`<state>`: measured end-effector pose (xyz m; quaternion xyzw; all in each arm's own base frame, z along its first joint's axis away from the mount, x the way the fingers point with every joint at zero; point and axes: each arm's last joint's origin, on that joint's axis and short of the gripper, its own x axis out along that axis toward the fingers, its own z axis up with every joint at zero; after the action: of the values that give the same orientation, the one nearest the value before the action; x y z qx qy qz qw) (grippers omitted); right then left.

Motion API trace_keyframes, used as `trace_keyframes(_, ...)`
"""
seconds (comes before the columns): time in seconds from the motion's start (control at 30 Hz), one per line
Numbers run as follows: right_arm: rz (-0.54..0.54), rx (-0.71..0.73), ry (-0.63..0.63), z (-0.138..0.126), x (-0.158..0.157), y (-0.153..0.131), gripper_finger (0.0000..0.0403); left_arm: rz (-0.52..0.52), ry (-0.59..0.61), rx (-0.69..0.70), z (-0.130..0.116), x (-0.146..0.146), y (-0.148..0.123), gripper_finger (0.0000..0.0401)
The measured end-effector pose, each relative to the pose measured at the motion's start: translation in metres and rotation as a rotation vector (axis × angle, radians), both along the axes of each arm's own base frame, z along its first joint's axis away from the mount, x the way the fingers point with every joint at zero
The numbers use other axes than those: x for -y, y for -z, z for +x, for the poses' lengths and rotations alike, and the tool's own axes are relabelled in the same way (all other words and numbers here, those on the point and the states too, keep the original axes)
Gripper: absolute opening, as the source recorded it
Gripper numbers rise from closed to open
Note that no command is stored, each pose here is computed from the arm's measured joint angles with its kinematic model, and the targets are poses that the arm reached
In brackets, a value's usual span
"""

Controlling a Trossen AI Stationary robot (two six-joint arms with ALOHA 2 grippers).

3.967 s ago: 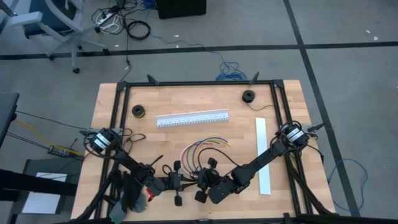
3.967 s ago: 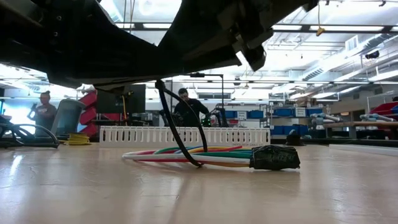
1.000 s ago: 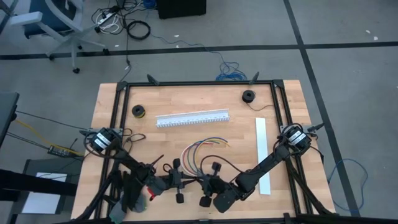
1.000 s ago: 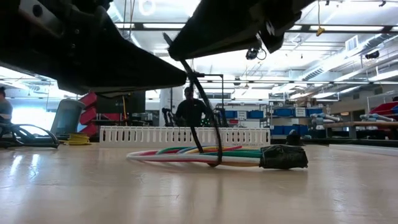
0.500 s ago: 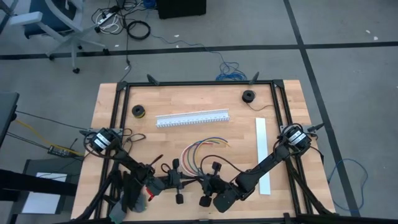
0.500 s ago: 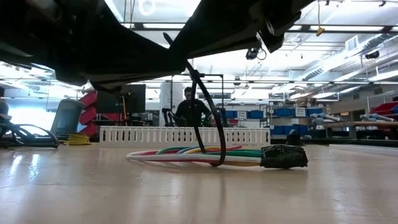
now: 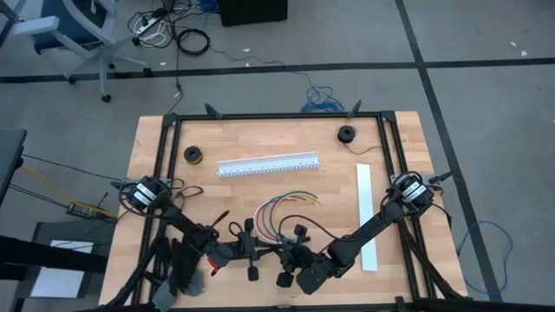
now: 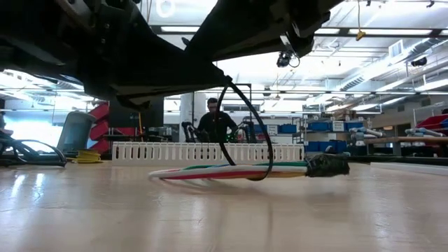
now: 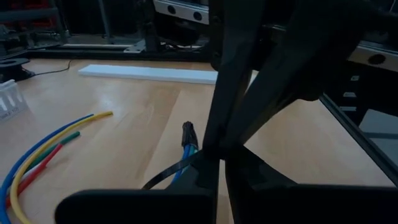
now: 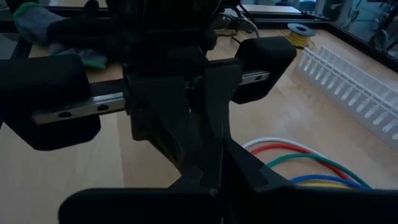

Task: Ziptie cables
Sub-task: Insert zip tie on the cable wire

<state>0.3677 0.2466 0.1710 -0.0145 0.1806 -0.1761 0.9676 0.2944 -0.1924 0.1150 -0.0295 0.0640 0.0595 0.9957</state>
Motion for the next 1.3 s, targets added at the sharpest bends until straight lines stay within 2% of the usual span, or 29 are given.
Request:
trace_keyframes(0.4, -0.029, 0.038, -0.038, 0.004, -0.003, -0.008, 0.0, 0.01, -0.015, -0.03, 0.001, -0.003, 0.005, 0.0)
trace_keyframes(0.5, -0.079, 0.054, 0.029, -0.001, -0.004, -0.011, 0.0, 0.013, -0.019, -0.031, 0.001, -0.003, 0.005, 0.0)
trace_keyframes(0.63, -0.18, 0.078, 0.13, -0.022, -0.012, -0.029, 0.0, 0.022, -0.02, -0.044, 0.001, -0.003, 0.007, 0.0)
trace_keyframes(0.7, -0.192, 0.084, 0.143, -0.033, -0.016, -0.039, 0.0, 0.021, -0.019, -0.043, 0.001, -0.003, 0.007, 0.0)
trace_keyframes(0.9, -0.117, 0.1, 0.181, -0.062, -0.021, -0.046, 0.0, 0.018, -0.012, -0.041, 0.001, -0.002, 0.006, 0.0)
trace_keyframes(1.13, 0.008, 0.044, 0.262, -0.088, -0.014, -0.021, 0.0, -0.011, 0.034, -0.017, 0.001, -0.001, 0.003, 0.0)
trace_keyframes(1.3, 0.084, 0.079, 0.297, -0.114, -0.012, 0.0, 0.0, -0.039, 0.063, -0.016, 0.001, 0.0, 0.003, 0.0)
